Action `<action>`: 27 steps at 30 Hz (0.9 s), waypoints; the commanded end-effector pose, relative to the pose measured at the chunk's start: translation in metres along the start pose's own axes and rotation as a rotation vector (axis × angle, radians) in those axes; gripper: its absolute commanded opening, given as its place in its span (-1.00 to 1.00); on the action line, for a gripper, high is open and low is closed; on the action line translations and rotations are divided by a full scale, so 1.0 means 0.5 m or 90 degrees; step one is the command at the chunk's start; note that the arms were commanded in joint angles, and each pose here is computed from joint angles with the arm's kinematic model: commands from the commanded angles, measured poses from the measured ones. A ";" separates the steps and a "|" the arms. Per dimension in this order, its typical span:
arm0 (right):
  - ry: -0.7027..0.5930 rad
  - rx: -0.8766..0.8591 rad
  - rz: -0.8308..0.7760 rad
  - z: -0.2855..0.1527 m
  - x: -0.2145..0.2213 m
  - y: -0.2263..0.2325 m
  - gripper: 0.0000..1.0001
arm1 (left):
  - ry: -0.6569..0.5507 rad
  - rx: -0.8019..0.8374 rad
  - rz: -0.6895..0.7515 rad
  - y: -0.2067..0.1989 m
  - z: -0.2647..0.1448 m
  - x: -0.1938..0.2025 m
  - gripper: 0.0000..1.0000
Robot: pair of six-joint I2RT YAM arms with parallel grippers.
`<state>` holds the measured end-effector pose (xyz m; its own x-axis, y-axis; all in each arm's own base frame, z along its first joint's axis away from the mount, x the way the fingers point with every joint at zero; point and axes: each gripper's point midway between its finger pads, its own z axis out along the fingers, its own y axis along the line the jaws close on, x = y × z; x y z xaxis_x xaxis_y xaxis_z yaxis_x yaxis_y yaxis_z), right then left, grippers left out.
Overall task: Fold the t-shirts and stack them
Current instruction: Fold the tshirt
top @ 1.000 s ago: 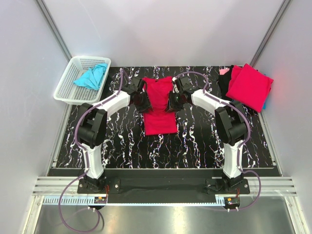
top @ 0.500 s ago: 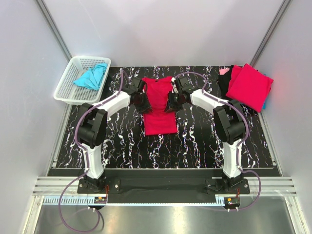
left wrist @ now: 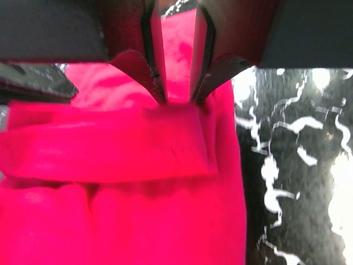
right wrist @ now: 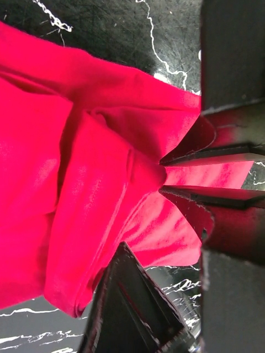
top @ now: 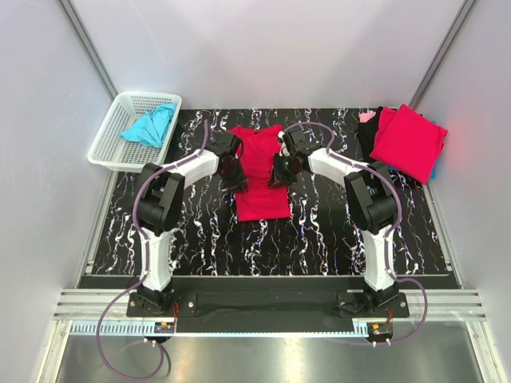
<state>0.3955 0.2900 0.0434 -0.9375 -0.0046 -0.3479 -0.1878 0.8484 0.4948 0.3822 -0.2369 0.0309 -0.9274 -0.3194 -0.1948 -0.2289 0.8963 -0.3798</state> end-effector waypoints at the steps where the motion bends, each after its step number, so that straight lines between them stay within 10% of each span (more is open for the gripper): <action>1: -0.012 -0.017 -0.012 0.004 -0.014 0.019 -0.47 | -0.031 0.006 0.020 -0.027 -0.004 -0.041 -0.46; 27: -0.160 0.099 -0.024 0.065 -0.243 -0.048 -0.46 | -0.173 -0.058 0.039 -0.031 -0.016 -0.228 -0.40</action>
<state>0.4960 0.3023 0.0431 -0.8600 0.0452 -0.5083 -0.1889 0.8971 0.3994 0.4619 -0.2187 0.0461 -0.8757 -0.3202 -0.3615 -0.2187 0.9304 -0.2943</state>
